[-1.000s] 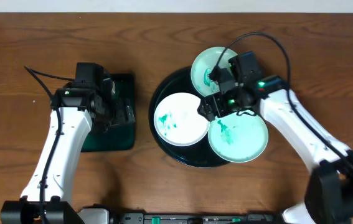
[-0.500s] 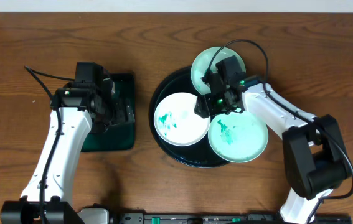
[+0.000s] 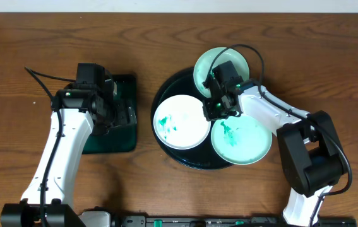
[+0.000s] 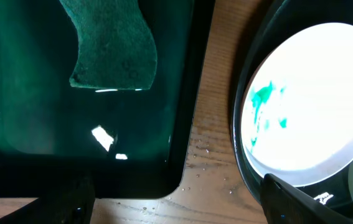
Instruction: Clean dirty plates on tray and stack at the side
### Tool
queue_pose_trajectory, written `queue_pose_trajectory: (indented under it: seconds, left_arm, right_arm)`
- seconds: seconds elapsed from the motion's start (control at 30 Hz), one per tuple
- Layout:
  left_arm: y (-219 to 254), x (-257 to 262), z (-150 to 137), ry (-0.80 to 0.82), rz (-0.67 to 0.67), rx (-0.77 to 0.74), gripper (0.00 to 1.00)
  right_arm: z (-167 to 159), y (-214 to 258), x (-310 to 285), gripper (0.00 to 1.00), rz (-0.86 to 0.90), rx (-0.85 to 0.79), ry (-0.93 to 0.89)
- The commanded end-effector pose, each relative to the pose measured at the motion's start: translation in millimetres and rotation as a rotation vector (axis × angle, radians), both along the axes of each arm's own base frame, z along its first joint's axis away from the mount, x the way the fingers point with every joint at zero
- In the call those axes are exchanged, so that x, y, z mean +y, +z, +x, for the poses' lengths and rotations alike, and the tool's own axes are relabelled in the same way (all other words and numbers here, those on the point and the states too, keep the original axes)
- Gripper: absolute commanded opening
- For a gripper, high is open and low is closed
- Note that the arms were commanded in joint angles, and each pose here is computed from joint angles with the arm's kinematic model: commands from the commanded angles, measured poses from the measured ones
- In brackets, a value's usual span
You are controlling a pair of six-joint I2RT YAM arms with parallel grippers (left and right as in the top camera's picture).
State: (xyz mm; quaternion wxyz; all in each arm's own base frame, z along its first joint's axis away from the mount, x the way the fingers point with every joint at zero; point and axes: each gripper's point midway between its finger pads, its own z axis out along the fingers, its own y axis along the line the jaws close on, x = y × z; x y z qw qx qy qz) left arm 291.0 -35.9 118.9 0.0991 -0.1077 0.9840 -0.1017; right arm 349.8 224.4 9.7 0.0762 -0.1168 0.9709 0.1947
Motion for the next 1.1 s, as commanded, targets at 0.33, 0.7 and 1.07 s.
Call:
queue_pose_trajectory:
  seconds: [0.33,0.7,1.07]
  left_arm:
    - [-8.3,25.6,18.2,0.051,0.139,-0.041,0.85]
    - [-53.7,28.7,64.7,0.048,0.159,-0.067,0.55]
    - [-103.3,60.6,72.8,0.102,0.269,0.013,0.47]
  right_arm:
    - [-5.6,-1.2,5.9,0.01,0.014,0.030,-0.011]
    - [-14.6,-3.6,1.7,0.01,-0.007,0.059,0.010]
    - [-21.3,-5.1,-1.3,0.01,-0.020,0.079,0.034]
